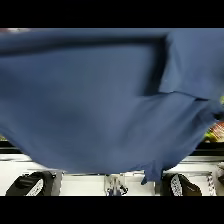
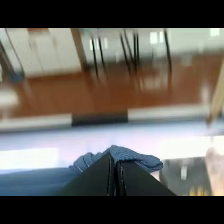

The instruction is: Fold the shirts.

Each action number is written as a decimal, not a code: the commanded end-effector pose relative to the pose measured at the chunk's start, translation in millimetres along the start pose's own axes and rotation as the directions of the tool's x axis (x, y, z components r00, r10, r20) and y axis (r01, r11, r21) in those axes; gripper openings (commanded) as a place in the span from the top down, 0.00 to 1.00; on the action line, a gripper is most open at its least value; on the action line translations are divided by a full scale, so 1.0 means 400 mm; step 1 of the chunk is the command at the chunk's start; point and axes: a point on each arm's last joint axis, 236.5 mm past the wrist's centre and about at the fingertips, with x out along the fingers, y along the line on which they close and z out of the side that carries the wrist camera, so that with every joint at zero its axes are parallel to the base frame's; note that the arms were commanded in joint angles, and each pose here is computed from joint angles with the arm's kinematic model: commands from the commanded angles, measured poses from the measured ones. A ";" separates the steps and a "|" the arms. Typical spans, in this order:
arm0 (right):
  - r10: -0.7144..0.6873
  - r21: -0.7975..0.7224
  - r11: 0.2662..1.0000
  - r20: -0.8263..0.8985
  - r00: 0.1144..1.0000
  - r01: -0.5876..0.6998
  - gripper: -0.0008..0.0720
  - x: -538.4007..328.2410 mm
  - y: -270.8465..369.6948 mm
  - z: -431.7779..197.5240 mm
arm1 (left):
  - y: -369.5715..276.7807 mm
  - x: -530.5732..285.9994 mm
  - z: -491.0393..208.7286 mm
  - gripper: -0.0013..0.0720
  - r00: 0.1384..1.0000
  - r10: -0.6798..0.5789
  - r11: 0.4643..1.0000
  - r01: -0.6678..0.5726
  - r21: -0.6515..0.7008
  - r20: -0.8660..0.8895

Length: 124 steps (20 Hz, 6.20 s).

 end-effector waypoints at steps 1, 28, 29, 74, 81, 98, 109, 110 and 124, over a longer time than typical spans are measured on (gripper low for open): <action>-0.007 0.146 0.987 -0.359 0.933 0.063 0.89 0.146 -0.146 -0.235 | 0.028 0.183 -0.292 0.94 0.940 0.025 0.997 -0.048 -0.058 -0.341; -0.085 0.099 0.935 -0.869 0.488 0.340 0.14 0.440 -0.487 -0.848 | -0.066 0.365 -0.968 0.08 0.211 -0.381 0.887 -0.194 -0.420 -0.900; -0.072 0.101 0.930 -0.894 0.443 0.355 0.14 0.399 -0.509 -0.863 | -0.107 0.337 -1.007 0.08 0.219 -0.428 0.857 -0.211 -0.471 -0.877; 0.287 0.274 0.914 -0.958 0.001 0.298 0.66 0.311 -0.354 -1.298 | -0.253 0.445 -1.050 0.94 0.538 -0.488 0.769 -0.107 -0.630 -0.687; 0.294 0.294 0.952 -0.808 0.511 -0.083 0.89 0.423 -0.161 -0.772 | -0.061 0.492 -0.399 0.94 0.920 -0.184 0.963 0.097 -0.253 -0.347; 0.054 -0.268 0.963 0.111 0.992 -0.023 0.89 -0.215 0.173 0.077 | 0.000 -0.331 0.184 0.94 0.931 0.053 0.998 -0.061 0.012 0.360; 0.145 0.145 0.988 -0.767 0.625 -0.051 0.89 0.372 -0.026 -0.756 | 0.086 0.342 -0.482 0.94 0.897 0.094 0.982 -0.154 -0.107 -0.432; 0.131 0.144 0.989 -0.745 0.654 -0.034 0.89 0.454 -0.026 -0.792 | 0.087 0.406 -0.524 0.94 0.882 0.086 0.978 -0.163 -0.129 -0.463; -0.017 0.241 0.950 -0.595 0.803 0.199 0.89 0.831 -0.184 -1.014 | 0.102 1.037 -0.768 0.94 0.851 -0.006 0.920 -0.201 -0.335 -0.526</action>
